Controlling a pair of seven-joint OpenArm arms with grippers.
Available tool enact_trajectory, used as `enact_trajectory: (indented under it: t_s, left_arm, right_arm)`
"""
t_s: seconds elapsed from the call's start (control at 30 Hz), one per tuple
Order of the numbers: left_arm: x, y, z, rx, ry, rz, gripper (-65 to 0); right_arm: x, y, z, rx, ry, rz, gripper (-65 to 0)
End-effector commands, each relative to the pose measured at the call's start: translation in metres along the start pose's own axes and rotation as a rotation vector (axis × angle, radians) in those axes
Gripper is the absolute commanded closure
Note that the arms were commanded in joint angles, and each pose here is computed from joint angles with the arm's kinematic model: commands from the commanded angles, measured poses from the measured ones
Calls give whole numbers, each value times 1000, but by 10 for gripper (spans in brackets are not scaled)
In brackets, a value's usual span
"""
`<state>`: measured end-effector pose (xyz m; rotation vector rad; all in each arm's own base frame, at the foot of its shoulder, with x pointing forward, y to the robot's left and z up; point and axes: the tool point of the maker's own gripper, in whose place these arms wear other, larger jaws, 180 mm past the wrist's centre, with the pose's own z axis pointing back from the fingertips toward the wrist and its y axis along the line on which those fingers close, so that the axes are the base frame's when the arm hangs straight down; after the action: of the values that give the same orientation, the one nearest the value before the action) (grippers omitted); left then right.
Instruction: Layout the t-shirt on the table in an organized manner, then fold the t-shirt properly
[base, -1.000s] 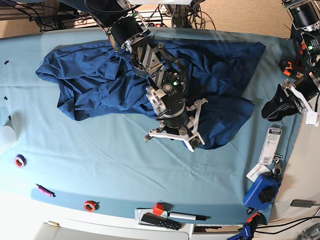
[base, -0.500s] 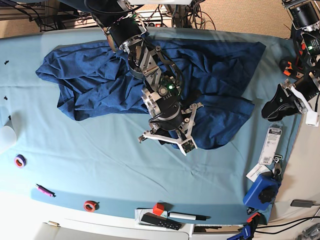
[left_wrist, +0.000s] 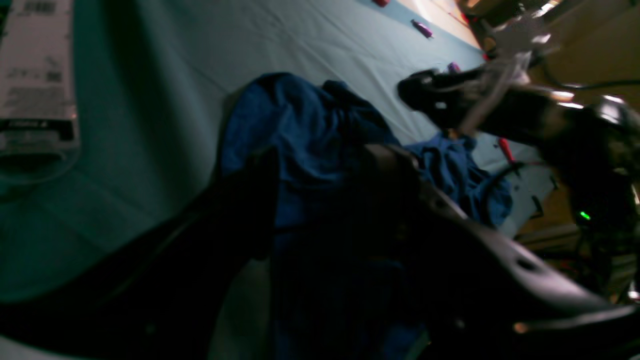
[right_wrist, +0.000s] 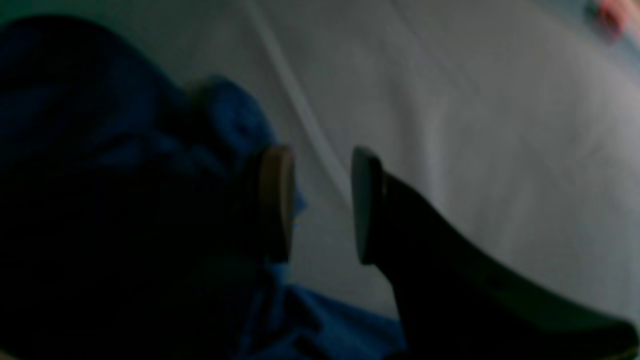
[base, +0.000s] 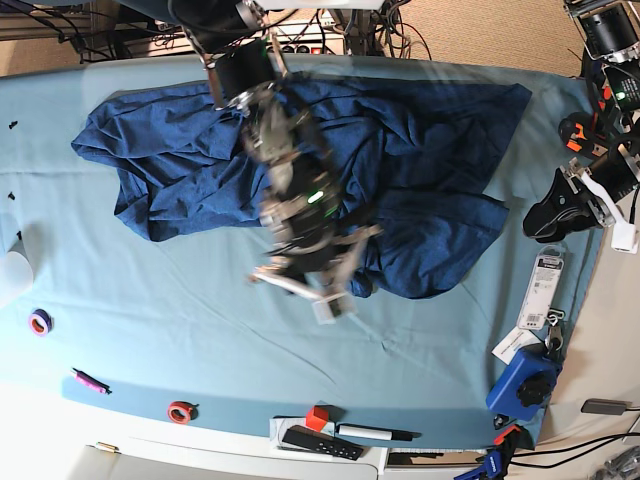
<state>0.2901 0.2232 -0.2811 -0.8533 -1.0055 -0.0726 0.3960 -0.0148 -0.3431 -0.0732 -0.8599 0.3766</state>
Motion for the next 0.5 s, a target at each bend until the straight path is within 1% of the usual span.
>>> enact_trajectory:
  t_s: [0.0,0.1,0.2,0.33,0.43,0.47]
  left_arm:
    - [18,-5,3,-17,-42,-34,-275]
    - [18,-5,3,-17,-42,-34,-275]
    - [18,-5,3,-17,-42,-34,-275]
    - [18,-5,3,-17,-42,-34,-275]
    - [18,-5,3,-17,-42,-34,-275]
    - [18,-5,3,-17,-42,-34,-275]
  right_arm:
    - [19,-5,-2,9,-51,-20,-196]
    - [6,-8,-16,70,-1,-60,-195]
    - [-3,-3,-26,124,29,-83,-194]
    - [-3,8,-26,164,22,-48,-194]
    - [1,15,-25,176,6,-24,-194]
    - [1,18,-25,179,6,-18,-179]
